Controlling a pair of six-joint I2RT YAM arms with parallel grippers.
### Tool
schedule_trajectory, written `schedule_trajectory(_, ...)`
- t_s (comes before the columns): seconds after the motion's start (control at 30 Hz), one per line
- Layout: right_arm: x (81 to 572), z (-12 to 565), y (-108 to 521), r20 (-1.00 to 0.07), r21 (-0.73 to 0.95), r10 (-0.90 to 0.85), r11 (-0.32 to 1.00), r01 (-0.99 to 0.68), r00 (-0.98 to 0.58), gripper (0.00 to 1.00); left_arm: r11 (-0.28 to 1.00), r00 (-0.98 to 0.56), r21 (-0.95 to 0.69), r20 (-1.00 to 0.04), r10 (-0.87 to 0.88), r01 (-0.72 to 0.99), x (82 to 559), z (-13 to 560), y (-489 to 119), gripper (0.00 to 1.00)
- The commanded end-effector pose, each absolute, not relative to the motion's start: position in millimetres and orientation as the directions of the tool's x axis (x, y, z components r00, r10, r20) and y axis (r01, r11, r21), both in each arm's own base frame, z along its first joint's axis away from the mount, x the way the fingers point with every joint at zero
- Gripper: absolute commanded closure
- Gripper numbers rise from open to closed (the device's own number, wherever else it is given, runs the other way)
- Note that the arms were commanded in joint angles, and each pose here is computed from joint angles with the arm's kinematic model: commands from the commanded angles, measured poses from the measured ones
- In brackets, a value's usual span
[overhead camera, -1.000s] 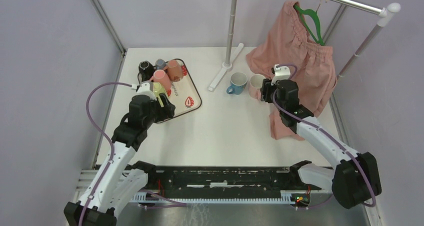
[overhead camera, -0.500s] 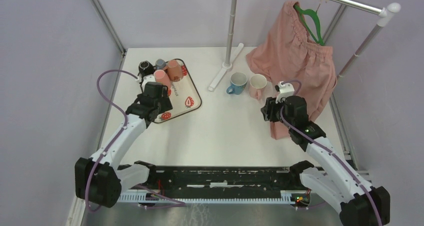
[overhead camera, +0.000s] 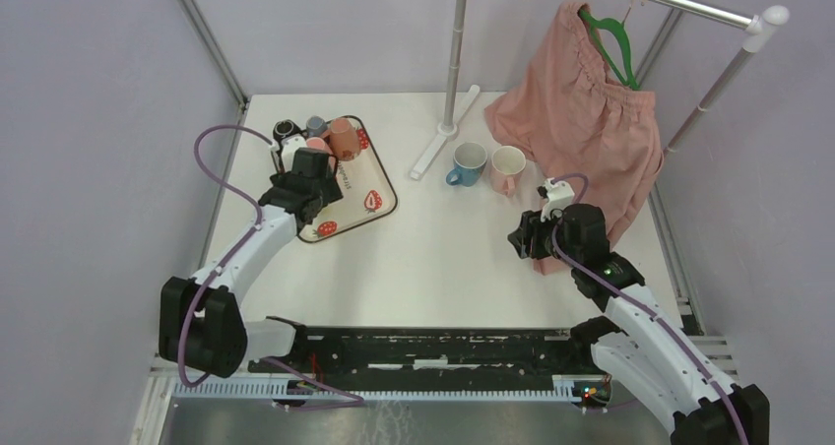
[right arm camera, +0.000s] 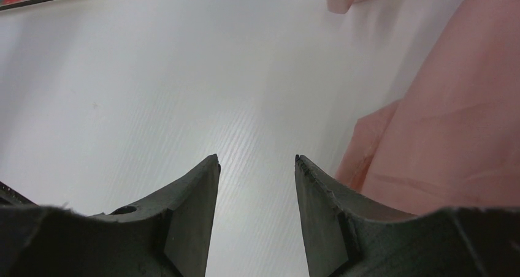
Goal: Turn the mug right side up
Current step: Turn over the cup on the tray.
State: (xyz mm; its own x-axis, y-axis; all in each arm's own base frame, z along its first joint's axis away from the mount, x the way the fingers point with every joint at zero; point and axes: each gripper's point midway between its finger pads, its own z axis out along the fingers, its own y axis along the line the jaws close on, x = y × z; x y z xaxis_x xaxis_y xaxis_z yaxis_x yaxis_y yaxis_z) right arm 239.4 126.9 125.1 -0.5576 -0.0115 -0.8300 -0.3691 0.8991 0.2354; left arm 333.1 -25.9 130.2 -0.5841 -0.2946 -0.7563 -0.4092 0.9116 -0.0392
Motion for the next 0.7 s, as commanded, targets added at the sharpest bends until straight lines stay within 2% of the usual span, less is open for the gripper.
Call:
schedule_trajectory(0.0, 244, 137, 130, -0.852, 0.217, -0.028, 0.889, -0.402, -0.523, 0.44, 0.879, -0.489, -0.099, -0.799, -0.349, -0.466, 356, 148, -25, 0.16)
schedule_trajectory(0.67, 238, 120, 128, -0.834, 0.221, -0.037, 0.892, -0.395, -0.551, 0.44, 0.847, -0.52, -0.008, -0.786, -0.333, -0.531, 383, 104, -19, 0.19)
